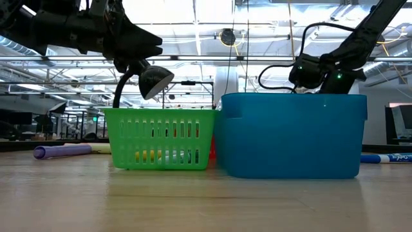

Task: Pick & Place Markers
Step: Put the left small black highlighter pen into the green bin

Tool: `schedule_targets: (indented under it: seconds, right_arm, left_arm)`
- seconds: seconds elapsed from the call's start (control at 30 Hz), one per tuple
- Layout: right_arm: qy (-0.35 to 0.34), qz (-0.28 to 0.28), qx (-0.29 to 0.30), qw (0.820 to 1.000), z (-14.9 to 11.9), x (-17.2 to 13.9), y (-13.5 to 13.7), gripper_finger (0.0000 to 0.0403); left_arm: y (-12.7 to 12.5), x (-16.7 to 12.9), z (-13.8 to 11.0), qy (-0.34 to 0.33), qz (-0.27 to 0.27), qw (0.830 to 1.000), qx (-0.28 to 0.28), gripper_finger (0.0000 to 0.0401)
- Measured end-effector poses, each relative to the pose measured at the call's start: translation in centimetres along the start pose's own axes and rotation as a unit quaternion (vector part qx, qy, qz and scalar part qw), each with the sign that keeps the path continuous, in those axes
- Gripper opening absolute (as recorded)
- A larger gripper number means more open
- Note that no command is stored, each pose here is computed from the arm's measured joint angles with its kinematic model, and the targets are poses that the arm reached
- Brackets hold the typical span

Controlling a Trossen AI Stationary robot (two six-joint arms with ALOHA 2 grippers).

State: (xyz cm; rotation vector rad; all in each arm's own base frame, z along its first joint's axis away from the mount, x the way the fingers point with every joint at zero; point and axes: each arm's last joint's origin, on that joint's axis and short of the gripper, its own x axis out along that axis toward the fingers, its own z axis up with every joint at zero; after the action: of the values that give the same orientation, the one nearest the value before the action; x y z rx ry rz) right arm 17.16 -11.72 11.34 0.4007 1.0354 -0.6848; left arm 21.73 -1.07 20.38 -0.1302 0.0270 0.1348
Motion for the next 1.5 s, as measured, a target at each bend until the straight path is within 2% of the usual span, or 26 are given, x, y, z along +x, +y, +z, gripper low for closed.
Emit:
schedule_targets:
  seconds: [0.17, 0.33, 0.5, 0.77, 0.93, 1.17, 1.37, 1.5]
  right_arm:
    - [-0.004, -0.029, -0.006, 1.0, 0.0, 0.0, 0.0, 0.002]
    - [-0.051, -0.014, -0.028, 0.998, 0.6, -0.5, 1.0, 0.0019]
    - [-0.137, 0.045, -0.05, 0.988, 1.8, -2.1, 2.8, 0.0019]
    - [-0.227, 0.107, -0.083, 0.965, 2.3, -5.1, 5.4, 0.0019]
    - [-0.289, 0.162, -0.107, 0.937, 2.3, -7.1, 7.6, 0.0019]
    - [-0.338, 0.244, -0.165, 0.894, 1.2, -9.0, 11.1, 0.0019]
    - [-0.352, 0.336, -0.242, 0.84, -0.2, -10.5, 13.4, 0.0019]
    - [-0.363, 0.352, -0.274, 0.818, -0.8, -11.1, 14.2, 0.0019]
  left_arm:
    - [0.0, 0.0, -0.1, 0.003, 0.0, 1.0, 0.001, 0.0152]
    - [0.0, 0.0, -0.1, 0.003, 0.001, 1.0, 0.001, 0.0152]
    - [0.0, 0.0, -0.1, 0.003, 0.001, 1.0, 0.001, 0.0152]
    - [0.0, 0.0, -0.1, 0.005, 0.001, 1.0, 0.001, 0.0152]
    - [0.0, 0.0, -0.1, 0.005, 0.001, 1.0, 0.001, 0.0152]
    - [0.0, 0.0, -0.1, 0.005, 0.001, 1.0, 0.001, 0.0152]
    - [0.0, 0.0, -0.1, 0.006, 0.001, 1.0, 0.002, 0.0152]
    - [-0.3, 0.1, -0.3, 0.01, -0.024, 0.998, 0.049, 0.0152]
